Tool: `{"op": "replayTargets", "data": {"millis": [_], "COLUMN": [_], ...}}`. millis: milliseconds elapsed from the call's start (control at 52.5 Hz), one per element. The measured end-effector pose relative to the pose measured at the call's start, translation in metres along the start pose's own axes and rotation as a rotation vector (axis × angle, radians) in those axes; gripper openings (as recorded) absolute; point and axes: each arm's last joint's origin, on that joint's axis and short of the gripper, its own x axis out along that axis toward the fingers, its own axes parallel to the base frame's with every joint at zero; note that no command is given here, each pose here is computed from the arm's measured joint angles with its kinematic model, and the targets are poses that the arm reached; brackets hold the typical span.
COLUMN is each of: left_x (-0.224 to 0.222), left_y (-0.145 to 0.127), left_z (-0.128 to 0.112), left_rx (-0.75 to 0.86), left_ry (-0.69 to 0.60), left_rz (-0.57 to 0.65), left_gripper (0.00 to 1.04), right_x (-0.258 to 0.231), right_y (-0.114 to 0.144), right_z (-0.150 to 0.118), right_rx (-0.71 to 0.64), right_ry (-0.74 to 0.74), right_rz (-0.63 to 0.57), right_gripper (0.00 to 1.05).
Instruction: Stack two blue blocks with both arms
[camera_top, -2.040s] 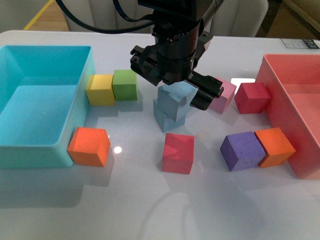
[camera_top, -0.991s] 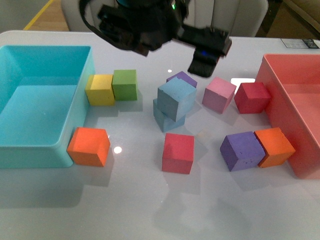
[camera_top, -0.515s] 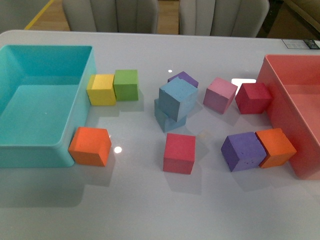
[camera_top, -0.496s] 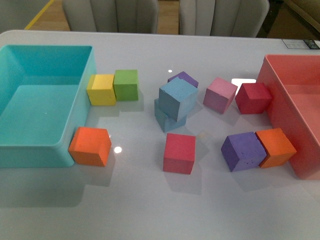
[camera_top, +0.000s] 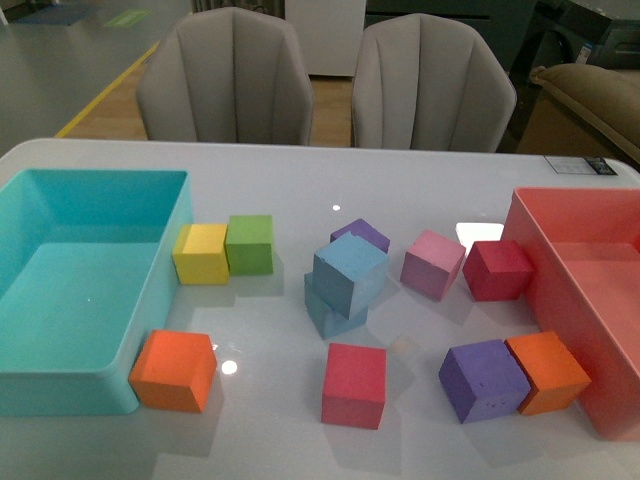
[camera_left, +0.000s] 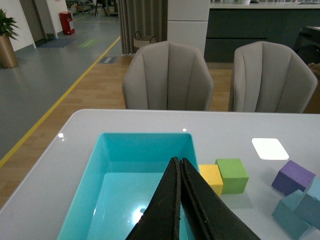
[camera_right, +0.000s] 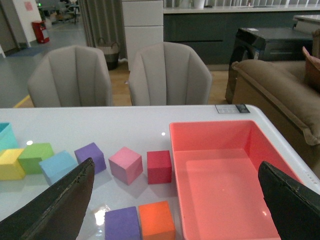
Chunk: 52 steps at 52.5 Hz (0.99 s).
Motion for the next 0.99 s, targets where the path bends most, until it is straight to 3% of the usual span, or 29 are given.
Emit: {"op": "replayTargets", "data": {"millis": [305,991], "left_x": [-0.026,-0.053], "left_y": [0.013,0.013], "left_z": [-0.016,-0.007], "left_rx": [0.000,0.001], "left_ry": [0.009,-0.023], "left_rz": [0.000,-0.001], "left_gripper": [0.02,0.02], "right_x": [0.000,0.000], "right_y": [0.000,0.000], "right_z": [0.000,0.000], "right_rx": [0.000,0.000], "right_ry": [0.000,0.000], "right_rz": [0.000,0.000], "right_gripper": [0.96,0.96]}}
